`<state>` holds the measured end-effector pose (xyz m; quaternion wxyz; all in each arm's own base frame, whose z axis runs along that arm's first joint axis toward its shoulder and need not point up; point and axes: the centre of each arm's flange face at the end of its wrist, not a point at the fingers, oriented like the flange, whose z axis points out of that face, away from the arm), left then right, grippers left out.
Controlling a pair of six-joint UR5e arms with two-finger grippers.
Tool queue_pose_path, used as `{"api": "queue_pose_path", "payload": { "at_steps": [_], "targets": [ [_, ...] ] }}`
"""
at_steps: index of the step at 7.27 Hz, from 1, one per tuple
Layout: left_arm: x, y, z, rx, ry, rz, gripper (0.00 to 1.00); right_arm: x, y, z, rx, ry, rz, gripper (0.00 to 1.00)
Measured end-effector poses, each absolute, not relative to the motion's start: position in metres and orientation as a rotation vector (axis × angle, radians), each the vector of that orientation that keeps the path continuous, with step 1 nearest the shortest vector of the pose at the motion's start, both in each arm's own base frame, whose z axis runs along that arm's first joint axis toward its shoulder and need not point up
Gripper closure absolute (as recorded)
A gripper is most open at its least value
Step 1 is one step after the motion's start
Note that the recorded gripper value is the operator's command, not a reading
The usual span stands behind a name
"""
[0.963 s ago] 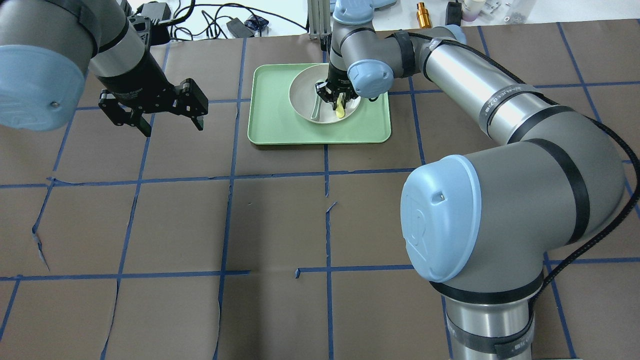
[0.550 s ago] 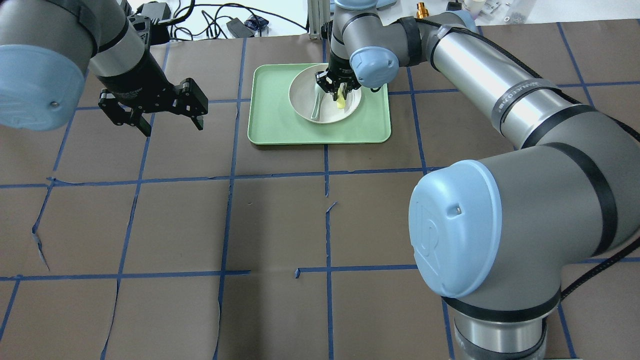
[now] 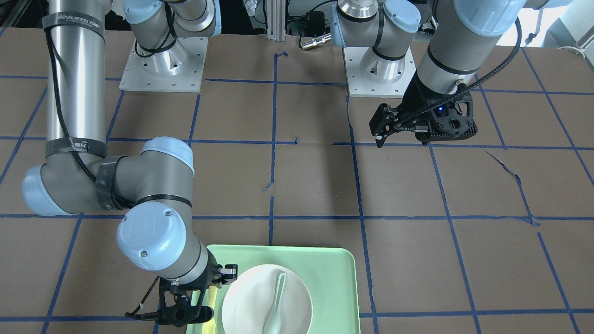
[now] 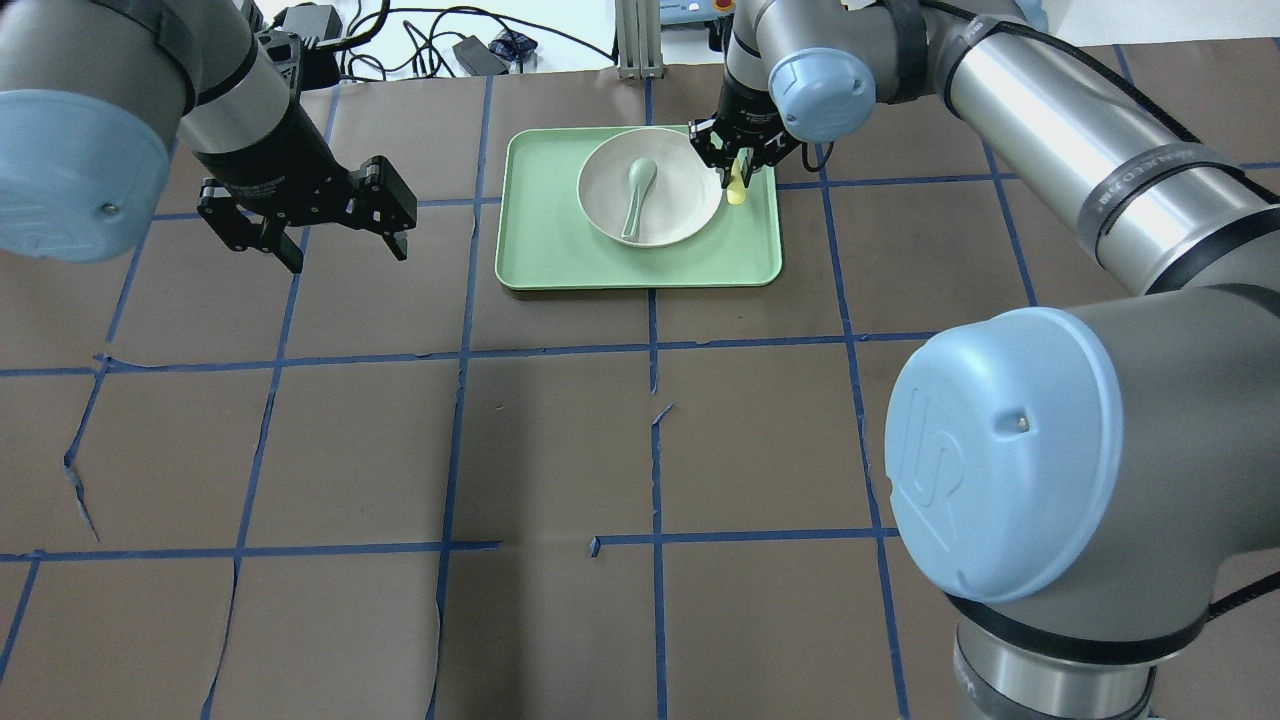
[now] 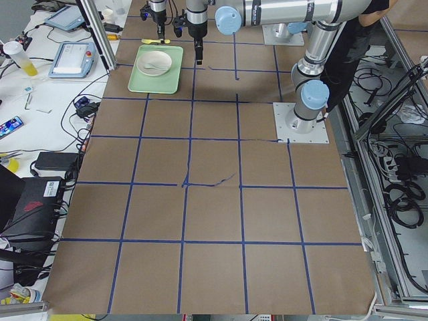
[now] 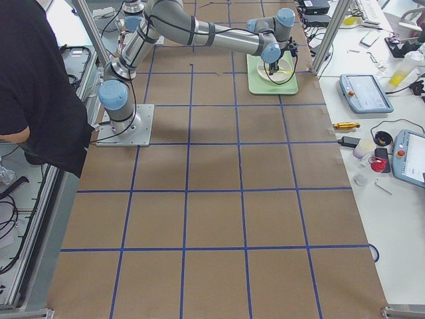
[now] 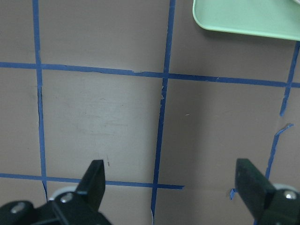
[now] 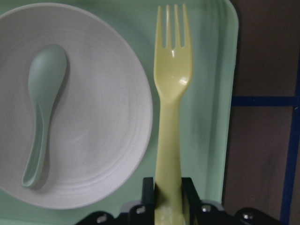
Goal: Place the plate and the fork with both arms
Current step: 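Grasp the yellow fork and lift it out of the plate, then lower the fork onto the tray beside the plate and release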
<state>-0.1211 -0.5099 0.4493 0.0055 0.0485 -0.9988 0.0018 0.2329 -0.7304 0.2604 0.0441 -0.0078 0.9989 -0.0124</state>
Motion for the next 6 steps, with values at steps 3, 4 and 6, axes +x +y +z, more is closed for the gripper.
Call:
{"api": "queue_pose_path", "payload": {
  "at_steps": [3, 4, 6],
  "targets": [
    [-0.121, -0.510, 0.447, 0.154, -3.126, -0.003, 0.00, 0.216, -0.727, 0.222, -0.008, 3.018, -0.044, 0.96],
    [-0.121, -0.511, 0.446, 0.154, -3.126, -0.006, 0.00, 0.215, -0.725, 0.215, -0.051, 3.005, -0.049, 0.95],
    [-0.121, -0.511, 0.444, 0.153, -3.127, -0.012, 0.00, 0.213, -0.722, 0.205, -0.128, 3.000, -0.038, 0.95]
  ]
}}
